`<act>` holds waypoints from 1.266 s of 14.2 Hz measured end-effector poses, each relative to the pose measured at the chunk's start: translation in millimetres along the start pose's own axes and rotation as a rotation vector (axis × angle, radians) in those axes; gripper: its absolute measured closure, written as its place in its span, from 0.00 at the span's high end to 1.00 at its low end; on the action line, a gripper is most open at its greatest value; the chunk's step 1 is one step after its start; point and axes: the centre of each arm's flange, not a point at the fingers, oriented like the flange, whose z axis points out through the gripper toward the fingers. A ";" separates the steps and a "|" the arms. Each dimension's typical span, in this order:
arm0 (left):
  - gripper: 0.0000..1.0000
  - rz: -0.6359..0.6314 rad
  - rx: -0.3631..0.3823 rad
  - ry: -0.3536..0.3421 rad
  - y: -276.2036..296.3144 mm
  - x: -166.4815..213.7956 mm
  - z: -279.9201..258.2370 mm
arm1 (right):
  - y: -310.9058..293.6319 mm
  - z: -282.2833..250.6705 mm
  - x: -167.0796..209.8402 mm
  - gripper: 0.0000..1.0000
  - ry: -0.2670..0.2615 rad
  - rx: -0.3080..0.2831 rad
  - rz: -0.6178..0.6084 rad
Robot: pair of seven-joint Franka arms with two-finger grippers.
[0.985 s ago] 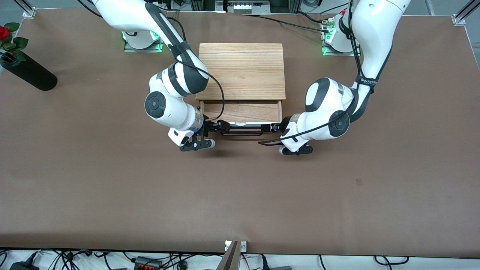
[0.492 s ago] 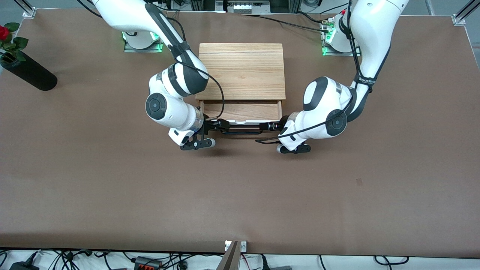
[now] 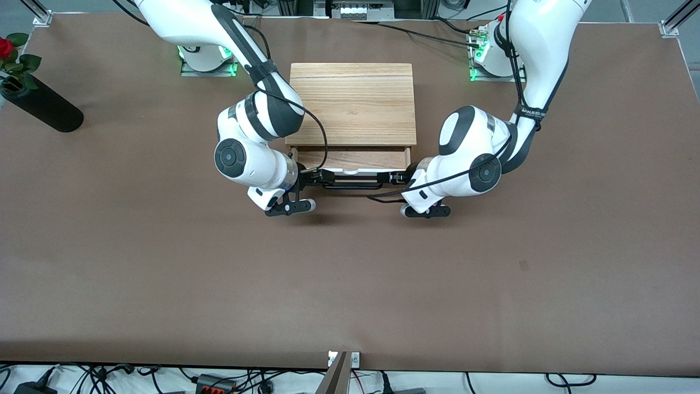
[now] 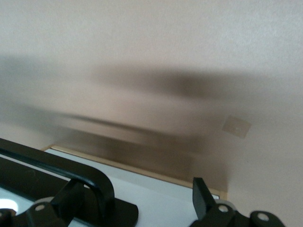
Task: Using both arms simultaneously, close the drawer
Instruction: 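Push the black handle into the box with both grippers together, then press the drawer front flush with both grippers against the handle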
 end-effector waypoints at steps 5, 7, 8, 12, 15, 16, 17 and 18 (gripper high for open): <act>1.00 0.007 0.020 -0.016 1.3 -16.9 5.2 | -3.5 2.8 -9.3 1.00 -0.061 -0.010 -0.008; 1.00 0.007 0.025 -0.020 1.2 -21.4 6.7 | -4.6 4.4 -11.4 1.00 -0.073 -0.013 -0.010; 1.00 0.005 0.027 -0.021 1.2 -23.3 7.2 | -4.9 4.8 -12.4 1.00 -0.078 -0.014 -0.011; 1.00 -0.001 0.036 -0.027 1.1 -30.9 9.6 | -5.4 6.7 -19.5 1.00 -0.091 -0.019 -0.013; 1.00 0.002 0.044 -0.033 2.7 -38.9 12.2 | -6.2 8.0 -26.8 1.00 -0.101 -0.021 -0.014; 1.00 0.001 0.048 -0.035 3.1 -41.4 13.5 | -6.5 8.5 -29.2 1.00 -0.106 -0.022 -0.016; 1.00 -0.002 0.050 -0.037 3.4 -43.6 14.5 | -7.0 9.0 -31.6 1.00 -0.113 -0.024 -0.017; 1.00 -0.003 0.054 -0.040 3.7 -46.2 15.6 | -7.6 9.4 -34.1 1.00 -0.120 -0.026 -0.019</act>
